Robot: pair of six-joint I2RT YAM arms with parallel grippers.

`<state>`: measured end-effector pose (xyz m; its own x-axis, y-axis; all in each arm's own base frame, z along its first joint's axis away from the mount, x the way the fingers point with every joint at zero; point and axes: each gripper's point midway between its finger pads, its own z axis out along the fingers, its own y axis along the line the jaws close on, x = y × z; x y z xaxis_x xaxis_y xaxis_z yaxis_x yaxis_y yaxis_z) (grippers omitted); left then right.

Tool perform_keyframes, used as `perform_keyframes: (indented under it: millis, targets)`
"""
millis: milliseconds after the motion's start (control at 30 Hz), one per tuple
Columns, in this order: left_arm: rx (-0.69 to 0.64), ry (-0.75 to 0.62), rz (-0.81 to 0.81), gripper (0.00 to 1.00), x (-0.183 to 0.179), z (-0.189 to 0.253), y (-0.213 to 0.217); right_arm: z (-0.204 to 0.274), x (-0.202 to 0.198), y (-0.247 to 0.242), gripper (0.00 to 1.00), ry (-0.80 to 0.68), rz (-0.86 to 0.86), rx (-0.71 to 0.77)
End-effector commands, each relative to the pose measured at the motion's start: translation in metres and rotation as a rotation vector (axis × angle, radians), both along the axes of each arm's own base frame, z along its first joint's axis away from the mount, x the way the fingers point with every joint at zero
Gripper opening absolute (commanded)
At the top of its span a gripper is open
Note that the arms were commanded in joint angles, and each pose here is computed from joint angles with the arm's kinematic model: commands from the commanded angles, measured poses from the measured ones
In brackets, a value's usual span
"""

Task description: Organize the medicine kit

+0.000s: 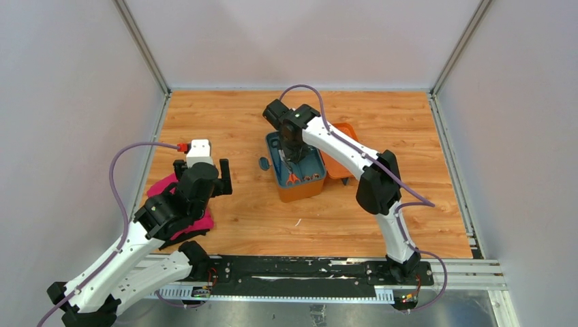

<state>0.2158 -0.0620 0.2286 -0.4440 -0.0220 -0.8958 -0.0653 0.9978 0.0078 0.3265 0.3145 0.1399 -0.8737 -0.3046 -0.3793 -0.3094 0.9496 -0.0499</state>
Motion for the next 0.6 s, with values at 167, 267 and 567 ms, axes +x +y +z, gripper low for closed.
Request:
perform_keyframes:
  millis: [167,267,567]
  targets:
    - [0.032,0.005,0.023,0.9,0.0,-0.002,0.005,-0.019,-0.011,-0.004,0.0,0.059,0.022,-0.063]
    - [0.035,0.007,0.023,0.9,0.001,-0.003,0.005,-0.025,-0.013,-0.005,0.02,0.079,0.03,-0.07]
    - [0.025,0.001,0.025,0.91,0.0,-0.002,0.006,0.004,-0.008,-0.002,0.25,0.012,0.054,-0.021]
